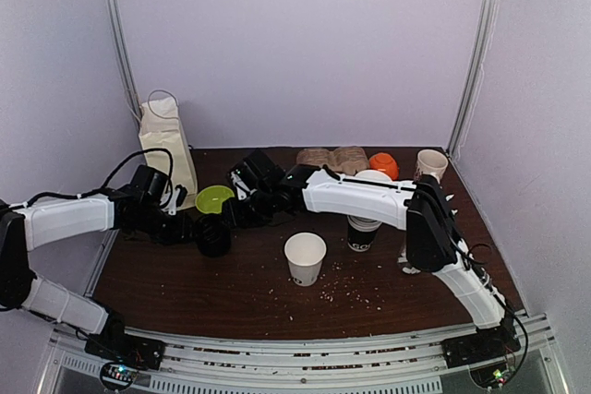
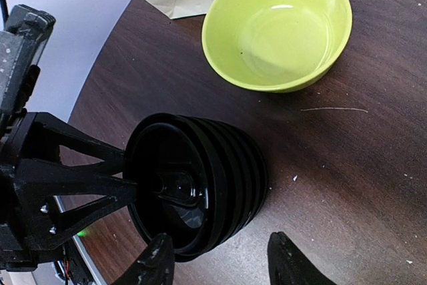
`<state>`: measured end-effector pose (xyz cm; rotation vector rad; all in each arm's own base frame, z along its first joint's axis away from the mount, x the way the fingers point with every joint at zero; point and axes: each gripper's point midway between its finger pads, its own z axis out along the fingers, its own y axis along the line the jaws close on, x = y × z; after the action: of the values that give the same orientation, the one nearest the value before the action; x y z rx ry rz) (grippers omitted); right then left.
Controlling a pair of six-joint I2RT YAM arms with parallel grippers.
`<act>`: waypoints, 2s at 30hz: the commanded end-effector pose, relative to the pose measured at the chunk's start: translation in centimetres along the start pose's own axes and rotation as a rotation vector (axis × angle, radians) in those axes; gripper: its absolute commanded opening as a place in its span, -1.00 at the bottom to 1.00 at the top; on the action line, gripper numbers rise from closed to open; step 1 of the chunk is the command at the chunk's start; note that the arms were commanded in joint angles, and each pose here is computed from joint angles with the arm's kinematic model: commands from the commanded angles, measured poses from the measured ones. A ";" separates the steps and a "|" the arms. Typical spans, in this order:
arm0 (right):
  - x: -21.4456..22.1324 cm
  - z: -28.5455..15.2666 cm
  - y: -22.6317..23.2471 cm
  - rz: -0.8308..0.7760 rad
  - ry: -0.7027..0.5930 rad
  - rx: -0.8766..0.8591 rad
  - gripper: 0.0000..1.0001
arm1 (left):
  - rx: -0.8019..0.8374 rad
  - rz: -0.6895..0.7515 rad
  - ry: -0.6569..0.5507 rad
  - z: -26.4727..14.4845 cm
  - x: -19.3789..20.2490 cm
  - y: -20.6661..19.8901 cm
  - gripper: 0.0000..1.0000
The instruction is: Pack the takeout coffee
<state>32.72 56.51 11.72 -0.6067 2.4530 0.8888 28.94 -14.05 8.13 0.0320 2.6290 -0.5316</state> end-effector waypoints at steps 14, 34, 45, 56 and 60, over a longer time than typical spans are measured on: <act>-0.9 1.7 0.7 0.123 0.012 -0.107 -0.37 | 0.028 0.028 -0.040 -0.9 -0.9 -0.8 -0.30; -0.7 1.5 2.2 0.177 0.032 -0.159 -0.77 | 0.031 0.048 -0.079 -2.2 -1.8 -1.2 -0.26; -1.7 0.0 3.6 0.182 0.001 -0.195 -0.91 | 0.016 0.056 -0.101 -3.1 -2.4 -1.3 -0.18; -1.9 -0.9 4.1 0.180 -0.008 -0.199 -1.00 | 0.012 0.057 -0.117 -3.7 -2.7 -1.3 0.01; -2.0 -1.1 4.1 0.177 -0.011 -0.197 -1.00 | 0.011 0.059 -0.128 -4.0 -2.9 -1.4 0.03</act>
<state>32.16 59.32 12.01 -0.4429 2.5098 1.1730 28.75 -13.61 11.08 0.0626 2.5571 -0.5155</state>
